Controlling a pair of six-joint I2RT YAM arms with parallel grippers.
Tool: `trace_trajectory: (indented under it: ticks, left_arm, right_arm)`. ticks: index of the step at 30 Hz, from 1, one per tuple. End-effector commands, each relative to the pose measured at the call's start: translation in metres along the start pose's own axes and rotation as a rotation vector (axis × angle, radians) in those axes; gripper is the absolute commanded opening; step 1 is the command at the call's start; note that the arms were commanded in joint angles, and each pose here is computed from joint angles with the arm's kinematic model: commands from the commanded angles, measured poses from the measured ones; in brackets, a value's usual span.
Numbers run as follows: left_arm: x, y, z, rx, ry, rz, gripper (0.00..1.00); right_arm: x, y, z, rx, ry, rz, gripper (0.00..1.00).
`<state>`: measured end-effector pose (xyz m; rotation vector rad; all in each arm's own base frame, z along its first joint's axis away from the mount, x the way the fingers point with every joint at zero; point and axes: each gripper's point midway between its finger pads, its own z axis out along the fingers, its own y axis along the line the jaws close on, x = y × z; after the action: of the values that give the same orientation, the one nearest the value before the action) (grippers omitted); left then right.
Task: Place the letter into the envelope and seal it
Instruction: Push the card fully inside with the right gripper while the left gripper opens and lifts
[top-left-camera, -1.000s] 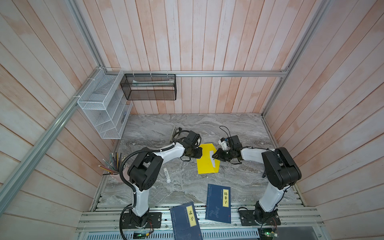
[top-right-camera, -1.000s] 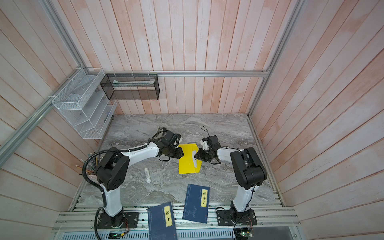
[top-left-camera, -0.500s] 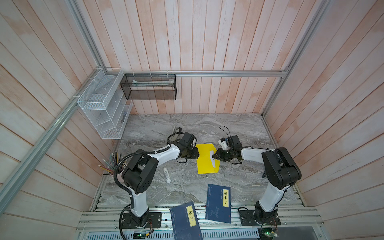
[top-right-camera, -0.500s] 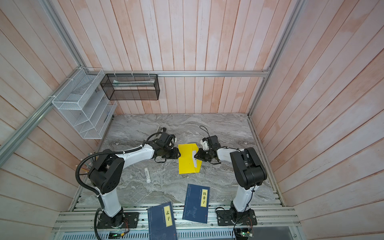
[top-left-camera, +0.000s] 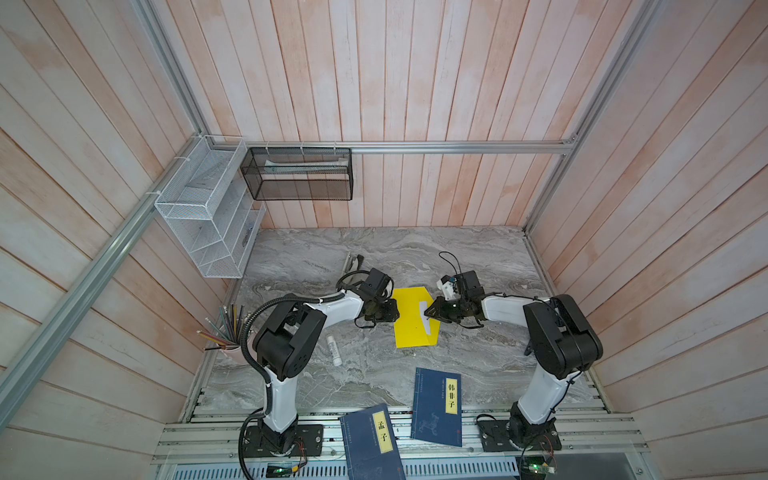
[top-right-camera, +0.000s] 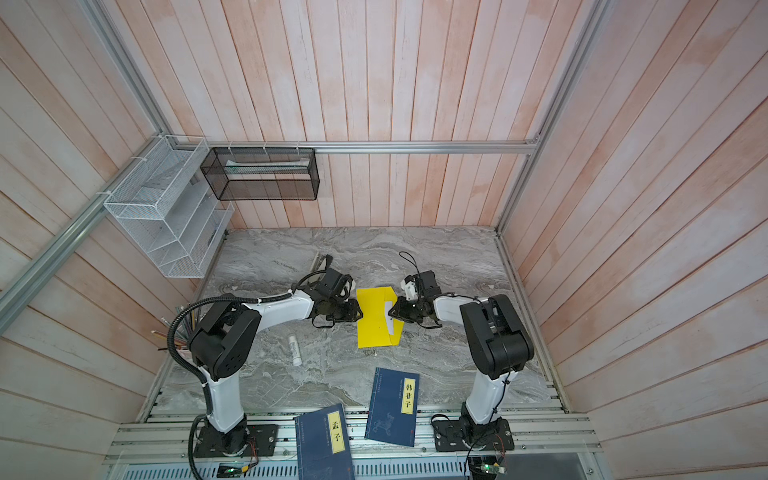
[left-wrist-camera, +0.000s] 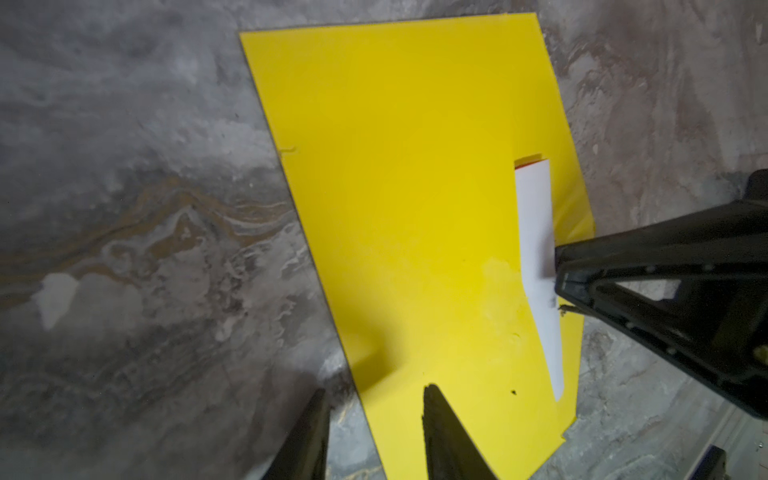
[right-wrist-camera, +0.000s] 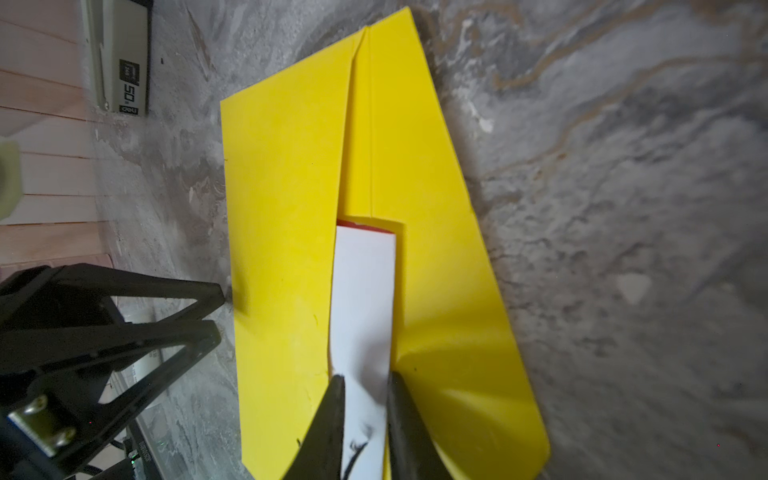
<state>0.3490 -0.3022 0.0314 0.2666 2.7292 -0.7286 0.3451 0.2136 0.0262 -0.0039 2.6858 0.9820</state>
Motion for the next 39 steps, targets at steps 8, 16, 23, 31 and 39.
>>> trace_trajectory:
  ticks: [8,16,23,31,39]
  left_arm:
    - [0.003,0.002,0.015,0.021,0.027,-0.002,0.33]
    - [0.004,0.003,0.019,0.018,0.039,0.007,0.33]
    - [0.004,0.003,0.019,0.019,0.041,0.009,0.33]
    - [0.003,0.003,0.019,0.016,0.04,0.014,0.32]
    - [0.002,0.003,0.019,0.015,0.037,0.015,0.31]
  right_arm:
    - [0.006,-0.001,0.006,0.011,0.037,0.007,0.22]
    - [0.007,0.004,0.011,-0.006,0.047,0.005,0.23]
    - [0.007,0.01,0.016,-0.021,0.057,0.003,0.25]
    - [0.009,0.014,0.018,-0.045,0.063,0.018,0.28]
    - [0.011,0.018,0.018,-0.075,0.065,0.036,0.29]
